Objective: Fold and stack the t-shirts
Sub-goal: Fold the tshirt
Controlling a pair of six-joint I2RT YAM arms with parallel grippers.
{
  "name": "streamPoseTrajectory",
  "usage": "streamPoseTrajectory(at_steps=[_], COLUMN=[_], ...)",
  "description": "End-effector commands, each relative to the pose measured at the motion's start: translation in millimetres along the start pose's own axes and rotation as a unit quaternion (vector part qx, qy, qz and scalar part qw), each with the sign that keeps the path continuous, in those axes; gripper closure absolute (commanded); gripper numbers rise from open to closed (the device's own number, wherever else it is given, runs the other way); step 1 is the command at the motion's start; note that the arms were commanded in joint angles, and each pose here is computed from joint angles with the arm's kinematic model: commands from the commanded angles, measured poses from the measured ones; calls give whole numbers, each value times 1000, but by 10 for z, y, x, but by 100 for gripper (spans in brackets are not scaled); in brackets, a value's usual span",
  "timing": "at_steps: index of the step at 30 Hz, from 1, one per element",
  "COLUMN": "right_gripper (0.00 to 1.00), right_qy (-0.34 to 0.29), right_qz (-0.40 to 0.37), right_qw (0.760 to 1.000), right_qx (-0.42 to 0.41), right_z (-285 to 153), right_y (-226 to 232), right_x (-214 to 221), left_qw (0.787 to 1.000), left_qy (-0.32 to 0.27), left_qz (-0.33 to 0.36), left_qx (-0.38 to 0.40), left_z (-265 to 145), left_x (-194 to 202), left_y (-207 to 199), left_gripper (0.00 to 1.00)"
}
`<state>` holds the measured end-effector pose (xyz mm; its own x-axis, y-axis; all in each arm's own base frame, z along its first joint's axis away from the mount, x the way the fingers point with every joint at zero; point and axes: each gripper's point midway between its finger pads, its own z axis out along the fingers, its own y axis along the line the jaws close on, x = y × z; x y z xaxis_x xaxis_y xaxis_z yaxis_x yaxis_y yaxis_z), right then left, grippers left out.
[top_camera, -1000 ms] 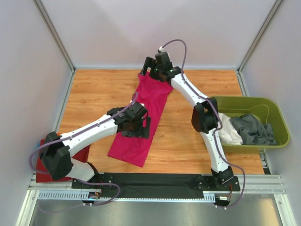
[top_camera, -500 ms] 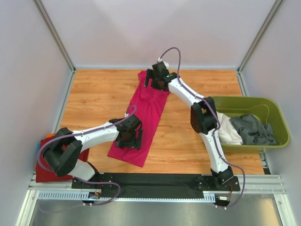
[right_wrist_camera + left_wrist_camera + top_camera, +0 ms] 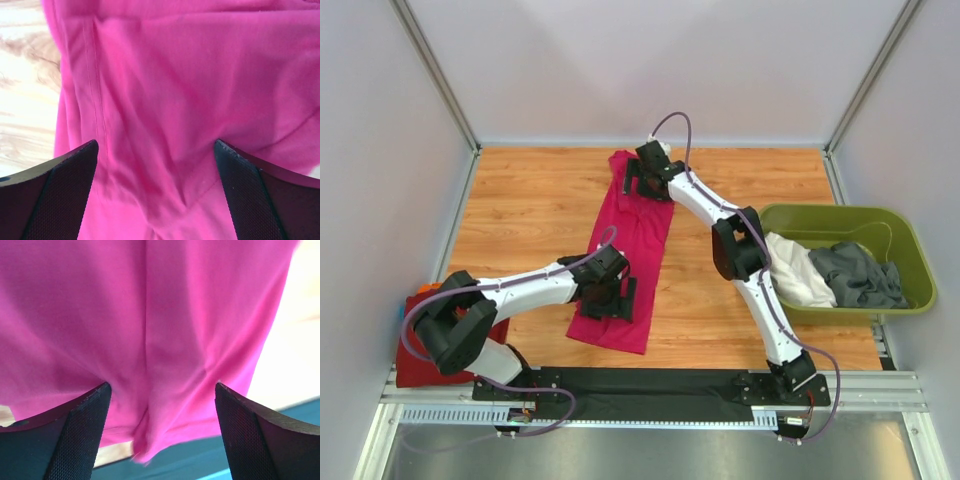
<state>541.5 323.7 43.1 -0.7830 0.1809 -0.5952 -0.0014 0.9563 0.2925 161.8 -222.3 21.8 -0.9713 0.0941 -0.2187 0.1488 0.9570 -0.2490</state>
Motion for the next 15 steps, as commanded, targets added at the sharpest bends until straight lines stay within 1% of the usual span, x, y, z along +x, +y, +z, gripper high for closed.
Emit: streamPoseTrajectory(at_steps=[1,3,7,10,13,14,15], right_gripper=[0,0,0,0,0,0,0], right_qy=[-7,-16,-32,-41,-68,-74,-100], right_qz=[-12,-8,-2,-5,0,-9,-13], right_qw=[1000,999,998,997,993,990,984], right_qx=[-24,-39,-54,-59,-96,-118,-146], right_z=[215,272,296,159,-243,-401,-779], right_y=[106,167,242,273,404,482,627], right_x=[-6,-38,-128,-275,-649,-748,-1007], left_qw=[998,997,997,996,997,999,999], left_qy=[58,66,81,84,66,37,30], left_qz=[-5,2,-8,-8,15,24,32], left_qx=[35,36,5,-21,-28,-6,-6], left_z=[100,112,155,126,-73,-251,-365], left_x=[332,383,445,458,335,173,134], left_y=[-218,-277,-198,-102,-120,-266,-276], left_gripper=[9,9,9,10,9,9,9])
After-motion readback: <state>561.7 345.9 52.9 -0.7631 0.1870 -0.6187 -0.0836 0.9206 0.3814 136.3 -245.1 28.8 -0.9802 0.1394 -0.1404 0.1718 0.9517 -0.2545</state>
